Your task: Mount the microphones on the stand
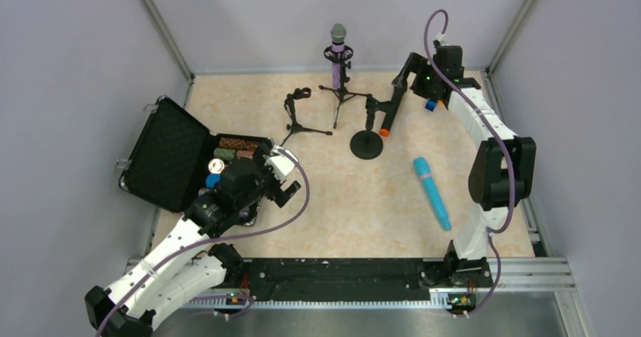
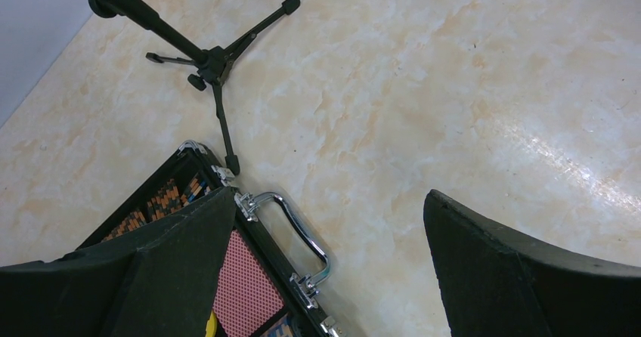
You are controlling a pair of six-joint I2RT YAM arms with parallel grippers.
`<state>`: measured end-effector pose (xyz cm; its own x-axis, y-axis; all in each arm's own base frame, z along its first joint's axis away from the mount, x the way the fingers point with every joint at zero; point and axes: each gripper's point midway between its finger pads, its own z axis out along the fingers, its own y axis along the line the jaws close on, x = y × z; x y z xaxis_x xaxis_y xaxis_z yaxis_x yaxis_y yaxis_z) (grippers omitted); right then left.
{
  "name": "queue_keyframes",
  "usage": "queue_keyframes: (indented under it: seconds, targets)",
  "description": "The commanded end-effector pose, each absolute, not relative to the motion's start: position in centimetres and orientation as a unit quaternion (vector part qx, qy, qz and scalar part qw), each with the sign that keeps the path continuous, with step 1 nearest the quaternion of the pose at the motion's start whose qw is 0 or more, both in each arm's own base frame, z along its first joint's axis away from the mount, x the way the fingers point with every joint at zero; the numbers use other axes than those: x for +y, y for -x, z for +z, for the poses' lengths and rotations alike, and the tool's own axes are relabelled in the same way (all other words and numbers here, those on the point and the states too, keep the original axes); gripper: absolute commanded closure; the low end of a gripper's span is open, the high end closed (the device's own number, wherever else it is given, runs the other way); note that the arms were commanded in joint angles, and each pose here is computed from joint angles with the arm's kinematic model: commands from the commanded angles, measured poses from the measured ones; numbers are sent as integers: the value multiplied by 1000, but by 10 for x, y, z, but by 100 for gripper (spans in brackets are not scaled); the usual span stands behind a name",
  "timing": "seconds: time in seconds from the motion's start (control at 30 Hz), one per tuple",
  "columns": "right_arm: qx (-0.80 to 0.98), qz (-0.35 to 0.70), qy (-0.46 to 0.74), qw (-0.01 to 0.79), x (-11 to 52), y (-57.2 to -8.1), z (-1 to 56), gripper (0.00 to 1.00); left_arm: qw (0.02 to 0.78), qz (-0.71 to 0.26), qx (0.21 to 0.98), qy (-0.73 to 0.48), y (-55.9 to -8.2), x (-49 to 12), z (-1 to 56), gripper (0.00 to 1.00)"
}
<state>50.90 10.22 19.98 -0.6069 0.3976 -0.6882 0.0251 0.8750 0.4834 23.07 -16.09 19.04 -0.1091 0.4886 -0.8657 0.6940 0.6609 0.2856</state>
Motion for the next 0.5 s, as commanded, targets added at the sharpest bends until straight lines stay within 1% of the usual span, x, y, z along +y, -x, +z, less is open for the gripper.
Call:
queue_keyframes:
  seconds: [0.0, 0.2, 0.47]
  targets:
    - [895, 174, -75, 404, 117, -516, 181, 4, 548, -105, 730, -395, -235, -166, 196, 1]
    - [929, 139, -38, 340, 135, -516, 133, 5, 544, -102, 733, -394, -236, -166, 192, 1]
    - [956, 97, -15, 277, 141, -514, 79, 9, 543, -100, 733, -396, -236, -166, 191, 1]
